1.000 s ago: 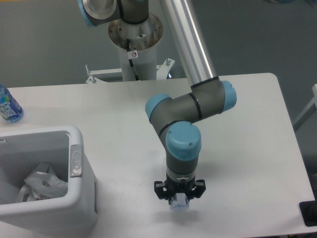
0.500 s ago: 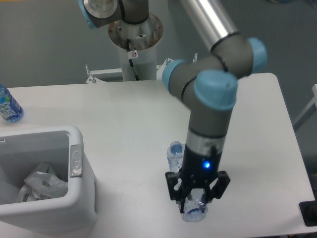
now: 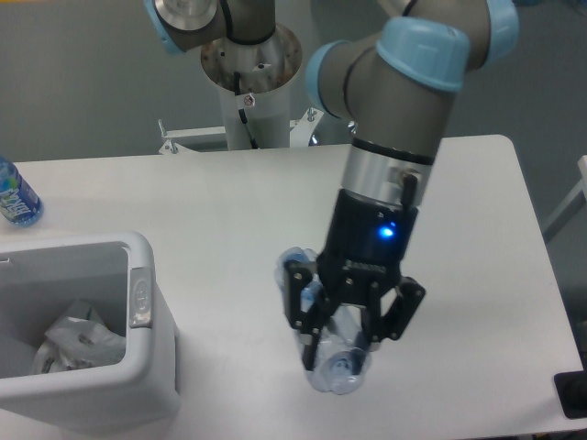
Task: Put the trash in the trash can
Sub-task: 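Carry the bottle over the trash bin and lower it inside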
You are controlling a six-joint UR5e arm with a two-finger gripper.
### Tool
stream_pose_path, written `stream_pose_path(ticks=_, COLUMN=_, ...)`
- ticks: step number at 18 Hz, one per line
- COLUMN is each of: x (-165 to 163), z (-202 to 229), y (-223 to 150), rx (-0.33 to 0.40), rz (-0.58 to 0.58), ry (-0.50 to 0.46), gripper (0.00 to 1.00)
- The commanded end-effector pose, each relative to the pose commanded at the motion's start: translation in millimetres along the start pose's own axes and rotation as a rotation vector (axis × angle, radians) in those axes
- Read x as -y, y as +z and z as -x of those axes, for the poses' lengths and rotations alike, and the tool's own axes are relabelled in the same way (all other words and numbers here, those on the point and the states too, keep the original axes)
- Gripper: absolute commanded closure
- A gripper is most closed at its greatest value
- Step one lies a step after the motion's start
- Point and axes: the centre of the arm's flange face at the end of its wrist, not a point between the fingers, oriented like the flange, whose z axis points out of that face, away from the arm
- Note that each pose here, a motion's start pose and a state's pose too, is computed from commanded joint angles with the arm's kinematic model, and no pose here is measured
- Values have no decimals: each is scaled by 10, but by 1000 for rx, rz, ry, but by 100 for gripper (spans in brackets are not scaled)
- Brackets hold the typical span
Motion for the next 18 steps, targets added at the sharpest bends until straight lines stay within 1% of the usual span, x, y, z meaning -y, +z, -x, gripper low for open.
stream_pose_path(ticks=3, x=30, z=-497, y=70, rx=-49, rz=-52, ry=57, gripper=47)
stream_pose_path(ticks=4, x=38, z=-581, y=76, rx=-58, rz=-56, ry=54, gripper=47)
stream_pose_path(ticks=9, x=22, z=-1200, y=87, rx=-120, rz=-56, ry=107, gripper=47)
stream_pose_path(ticks=12, x=-95, z=-1691, y=134, rx=-174, rz=-38, ry=146, gripper=47)
stream_pose_path(ticks=17, x=-253, z=-2107, y=289, rx=-225, rz=-8, ry=187, gripper=47)
stream_pose_path(ticks=18, x=-278, z=-2138, y=322, rx=-231, rz=-2, ry=194, gripper=47)
